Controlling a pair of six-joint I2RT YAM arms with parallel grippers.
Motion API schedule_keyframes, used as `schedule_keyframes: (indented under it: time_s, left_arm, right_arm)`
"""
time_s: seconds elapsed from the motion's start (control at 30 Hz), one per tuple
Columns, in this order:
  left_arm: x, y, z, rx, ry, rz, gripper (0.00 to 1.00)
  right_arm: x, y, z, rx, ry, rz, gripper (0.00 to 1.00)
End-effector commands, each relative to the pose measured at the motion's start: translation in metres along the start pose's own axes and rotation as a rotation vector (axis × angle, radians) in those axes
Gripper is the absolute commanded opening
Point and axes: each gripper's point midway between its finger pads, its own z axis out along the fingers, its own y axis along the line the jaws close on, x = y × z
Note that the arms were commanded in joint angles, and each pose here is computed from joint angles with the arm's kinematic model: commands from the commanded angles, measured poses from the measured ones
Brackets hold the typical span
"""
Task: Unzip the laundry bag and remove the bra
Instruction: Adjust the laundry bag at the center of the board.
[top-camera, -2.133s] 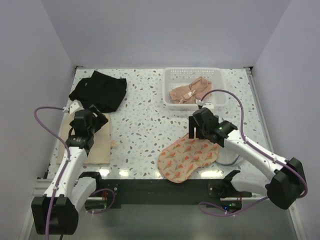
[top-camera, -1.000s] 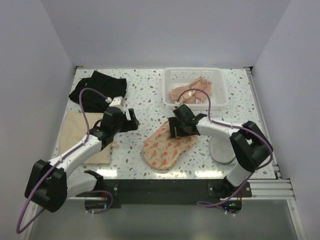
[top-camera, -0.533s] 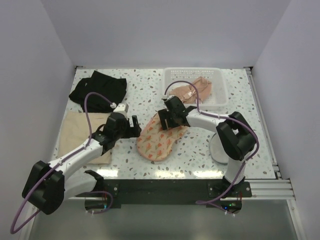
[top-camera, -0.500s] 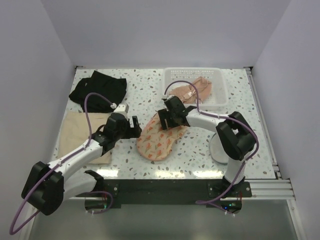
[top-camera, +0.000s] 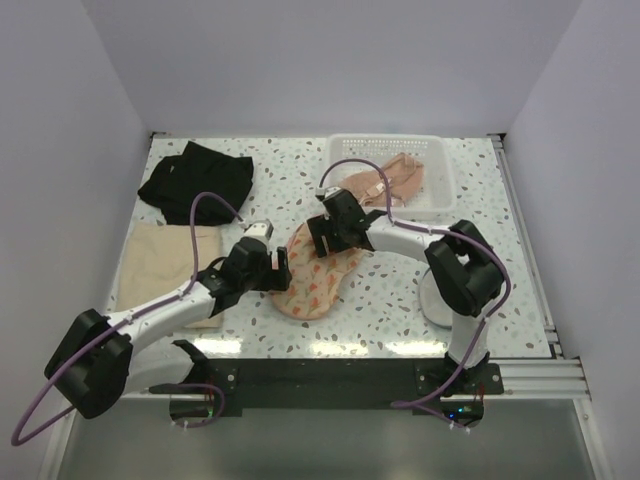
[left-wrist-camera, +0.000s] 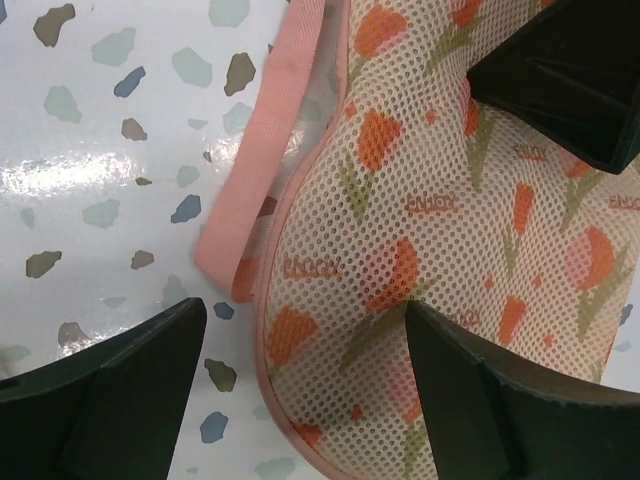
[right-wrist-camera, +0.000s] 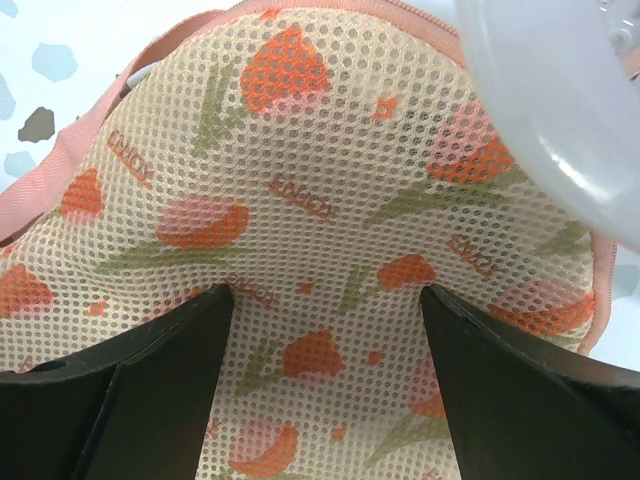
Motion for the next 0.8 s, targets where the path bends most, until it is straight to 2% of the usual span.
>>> schedule_keyframes:
  time_s: [0.0, 0.17, 0.33, 0.77]
  left_arm:
    - [-0.010, -0.008, 0.006, 0.003, -0.041, -0.010, 0.86]
    - [-0.006, 0.000, 0.013, -0.060, -0.023, 0.021, 0.82]
    - [-0.017, 0.013, 0.015, -0.157, -0.059, 0.034, 0.78]
    - [-0.045, 0.027, 0.029, -0.304, -0.111, 0.074, 0.78]
  right_arm:
    - [0.029, 0.013, -0.001, -0.051, 0.070, -0.010, 0.81]
    - [0.032, 0.022, -0.006, -0.060, 0.079, -0.026, 0.81]
    - [0.051, 0.021, -0.015, -0.044, 0.106, -0.029, 0.81]
    - [0.102, 0.013, -0.053, -0.034, 0.144, 0.030, 0.81]
